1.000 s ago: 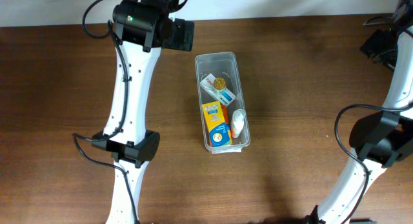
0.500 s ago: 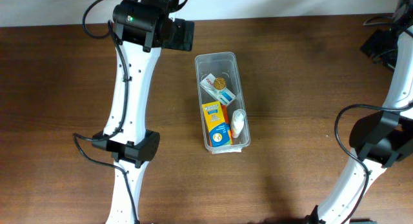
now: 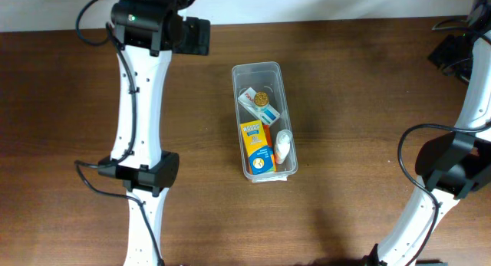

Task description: Pack container

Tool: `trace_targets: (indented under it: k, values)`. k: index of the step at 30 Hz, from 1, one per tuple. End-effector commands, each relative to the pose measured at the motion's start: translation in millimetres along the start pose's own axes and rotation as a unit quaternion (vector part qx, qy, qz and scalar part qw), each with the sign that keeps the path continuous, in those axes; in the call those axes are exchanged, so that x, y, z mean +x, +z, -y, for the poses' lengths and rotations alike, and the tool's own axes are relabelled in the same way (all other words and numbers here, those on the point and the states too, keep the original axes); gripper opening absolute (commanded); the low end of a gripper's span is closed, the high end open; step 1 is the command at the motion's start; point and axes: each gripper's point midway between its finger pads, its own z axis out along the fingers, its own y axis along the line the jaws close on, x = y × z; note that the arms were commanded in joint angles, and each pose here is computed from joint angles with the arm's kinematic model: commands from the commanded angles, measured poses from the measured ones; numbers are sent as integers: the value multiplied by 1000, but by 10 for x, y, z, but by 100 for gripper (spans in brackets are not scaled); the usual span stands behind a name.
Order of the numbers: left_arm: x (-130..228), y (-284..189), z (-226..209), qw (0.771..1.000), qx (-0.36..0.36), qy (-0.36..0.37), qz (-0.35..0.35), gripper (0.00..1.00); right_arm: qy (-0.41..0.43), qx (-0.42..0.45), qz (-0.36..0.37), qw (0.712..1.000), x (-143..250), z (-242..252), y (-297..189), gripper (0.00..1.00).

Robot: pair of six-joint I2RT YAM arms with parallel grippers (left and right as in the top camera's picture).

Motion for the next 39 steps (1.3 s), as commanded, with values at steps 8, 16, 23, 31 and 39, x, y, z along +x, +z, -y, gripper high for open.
trace_targets:
  k: [8,16,23,31,39]
  values:
    - [-161,-828,-551,995,-10,-38,90,99,2,7,7,1000,-19,28,-22,98]
    - [311,-610,-786,993,8,-71,92,99,2,7,7,1000,-19,28,-22,98]
    - [646,-571,-913,985,1,-90,147,99,2,7,7,1000,-19,28,-22,98]
    - [1315,-517,-922,970,-2,-107,216,99,2,7,7,1000,-19,28,-22,98]
    - [2088,-684,-885,927,3,-123,354,99,2,7,7,1000,-19,28,-22,98]
